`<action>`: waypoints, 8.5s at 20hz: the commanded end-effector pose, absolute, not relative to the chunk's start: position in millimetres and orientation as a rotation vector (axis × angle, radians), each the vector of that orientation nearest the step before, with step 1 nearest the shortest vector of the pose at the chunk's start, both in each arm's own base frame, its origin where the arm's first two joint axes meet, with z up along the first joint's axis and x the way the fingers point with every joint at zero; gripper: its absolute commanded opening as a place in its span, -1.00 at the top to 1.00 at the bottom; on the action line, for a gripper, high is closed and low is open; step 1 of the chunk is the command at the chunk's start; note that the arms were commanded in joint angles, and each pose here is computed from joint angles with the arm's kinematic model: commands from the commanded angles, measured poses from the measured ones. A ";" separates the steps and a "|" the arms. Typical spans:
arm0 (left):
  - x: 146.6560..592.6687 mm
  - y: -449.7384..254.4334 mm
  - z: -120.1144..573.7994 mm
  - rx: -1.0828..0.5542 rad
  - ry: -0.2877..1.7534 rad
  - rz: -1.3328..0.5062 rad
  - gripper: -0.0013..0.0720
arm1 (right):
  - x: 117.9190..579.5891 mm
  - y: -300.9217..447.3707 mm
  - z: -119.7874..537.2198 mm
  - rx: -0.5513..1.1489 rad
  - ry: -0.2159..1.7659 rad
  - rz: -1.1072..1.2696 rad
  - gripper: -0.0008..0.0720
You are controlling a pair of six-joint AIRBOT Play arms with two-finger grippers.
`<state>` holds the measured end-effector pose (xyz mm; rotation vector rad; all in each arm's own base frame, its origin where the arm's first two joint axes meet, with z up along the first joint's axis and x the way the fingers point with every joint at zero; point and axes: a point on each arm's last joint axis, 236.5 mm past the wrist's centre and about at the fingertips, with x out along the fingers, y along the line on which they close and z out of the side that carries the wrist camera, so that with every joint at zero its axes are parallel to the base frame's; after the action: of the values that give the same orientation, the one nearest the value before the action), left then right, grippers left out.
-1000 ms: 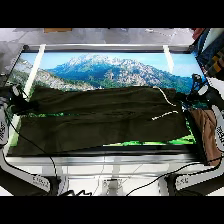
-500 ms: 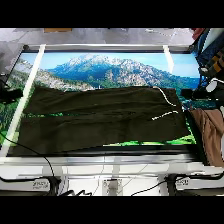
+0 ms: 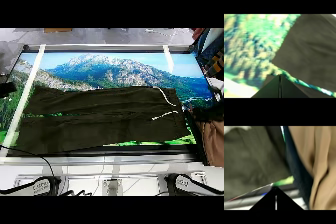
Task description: Fold the clothes and pants, and hang the long-sleeved shirts on hangers.
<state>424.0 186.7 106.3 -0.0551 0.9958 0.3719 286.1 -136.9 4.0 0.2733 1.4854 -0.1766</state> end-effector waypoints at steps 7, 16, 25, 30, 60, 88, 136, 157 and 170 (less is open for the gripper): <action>439.4 146.3 86.8 -0.073 0.976 0.192 0.92 | 219.5 -98.5 -41.4 0.805 1.182 -0.354 -0.46; 441.1 147.4 87.7 -0.071 0.968 0.195 0.92 | 233.2 -108.9 -100.1 1.060 1.131 -0.525 -0.47; 420.0 150.6 76.1 -0.103 1.058 0.199 -0.40 | 283.5 -123.1 -104.4 1.005 0.952 -0.387 0.03; 357.0 156.8 54.6 -0.269 1.282 0.210 -0.40 | 288.0 -124.0 -100.4 0.958 0.933 -0.352 0.69; 184.5 216.8 -99.7 -0.966 0.887 0.642 -0.55 | 286.5 -127.3 -101.4 0.937 0.937 -0.361 0.86; 350.0 207.3 49.5 -0.751 0.598 0.381 0.94 | 276.0 -150.1 89.4 0.638 0.730 -0.437 0.87; 570.1 152.7 51.7 -0.874 0.525 0.220 -0.32 | 547.5 -172.1 8.1 0.802 0.502 -0.400 -0.89; 454.0 159.0 -86.6 -1.126 0.808 0.389 -0.21 | 506.8 -29.4 -8.4 0.339 0.979 0.060 -0.89; 508.9 173.5 -97.9 -0.919 0.643 0.464 -0.62 | 513.7 -8.5 -4.5 0.320 0.956 0.095 -0.89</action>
<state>489.2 166.1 -104.3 -0.9951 0.7186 0.4361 512.4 -9.8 -6.2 0.3178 0.9624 0.0931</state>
